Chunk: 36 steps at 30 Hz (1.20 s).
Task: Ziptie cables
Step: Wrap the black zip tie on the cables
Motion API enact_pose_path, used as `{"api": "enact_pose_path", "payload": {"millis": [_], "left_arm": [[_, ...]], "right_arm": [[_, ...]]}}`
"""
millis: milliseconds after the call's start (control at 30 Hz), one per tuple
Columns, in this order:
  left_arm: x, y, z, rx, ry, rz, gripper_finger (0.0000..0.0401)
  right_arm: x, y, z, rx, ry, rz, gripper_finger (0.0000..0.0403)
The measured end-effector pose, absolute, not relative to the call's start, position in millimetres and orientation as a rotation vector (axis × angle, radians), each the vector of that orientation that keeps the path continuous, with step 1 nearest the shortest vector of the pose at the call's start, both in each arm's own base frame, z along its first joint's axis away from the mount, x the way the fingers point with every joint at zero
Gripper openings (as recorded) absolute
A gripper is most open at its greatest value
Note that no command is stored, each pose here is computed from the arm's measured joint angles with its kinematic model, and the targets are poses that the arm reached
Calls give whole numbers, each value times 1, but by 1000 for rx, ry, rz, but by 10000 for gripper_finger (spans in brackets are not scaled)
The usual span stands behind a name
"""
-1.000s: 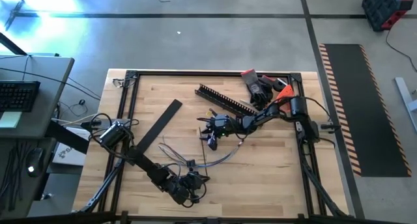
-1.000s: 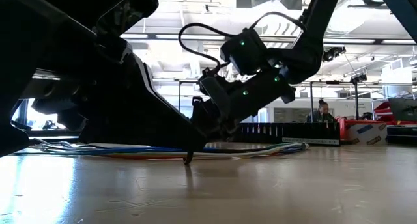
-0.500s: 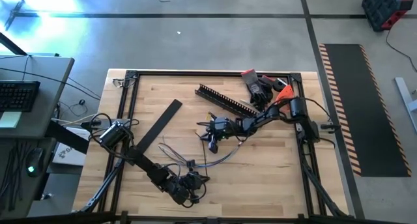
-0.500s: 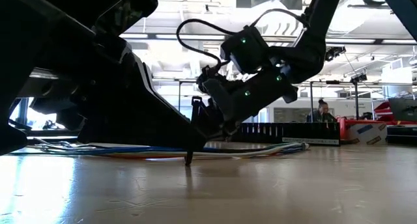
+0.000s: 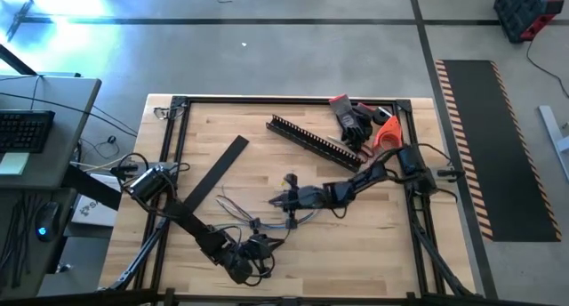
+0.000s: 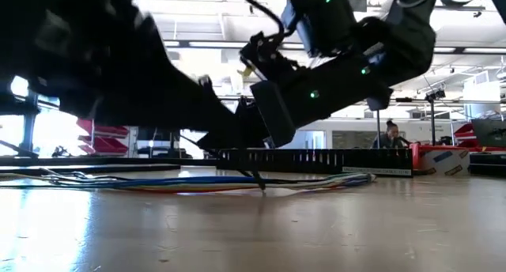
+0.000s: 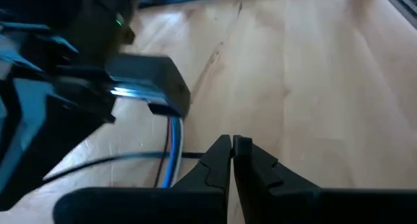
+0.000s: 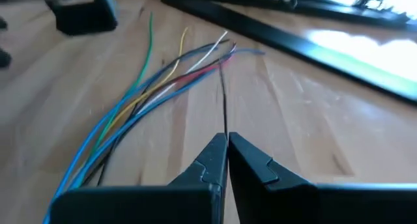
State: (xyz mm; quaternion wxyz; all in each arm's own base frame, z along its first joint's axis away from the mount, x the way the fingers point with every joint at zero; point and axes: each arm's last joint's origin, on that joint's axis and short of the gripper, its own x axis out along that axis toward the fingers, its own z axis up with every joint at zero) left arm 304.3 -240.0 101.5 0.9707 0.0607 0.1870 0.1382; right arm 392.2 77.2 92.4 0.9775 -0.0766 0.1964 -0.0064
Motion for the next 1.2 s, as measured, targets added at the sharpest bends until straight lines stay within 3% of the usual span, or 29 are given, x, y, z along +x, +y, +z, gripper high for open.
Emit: {"api": "enact_pose_path", "payload": {"millis": [533, 733, 900, 1200], "left_arm": [[302, -241, 115, 161, 367, 261, 0], [302, -241, 115, 161, 368, 259, 0], [304, -240, 115, 151, 378, 236, 0], [319, -230, 121, 140, 355, 171, 0]], "right_arm": [[372, 134, 96, -433, 354, -130, 0], [335, 126, 98, -359, 345, -137, 0], [306, 122, 102, -340, 333, -92, 0], [294, 150, 103, -533, 318, -37, 0]]}}
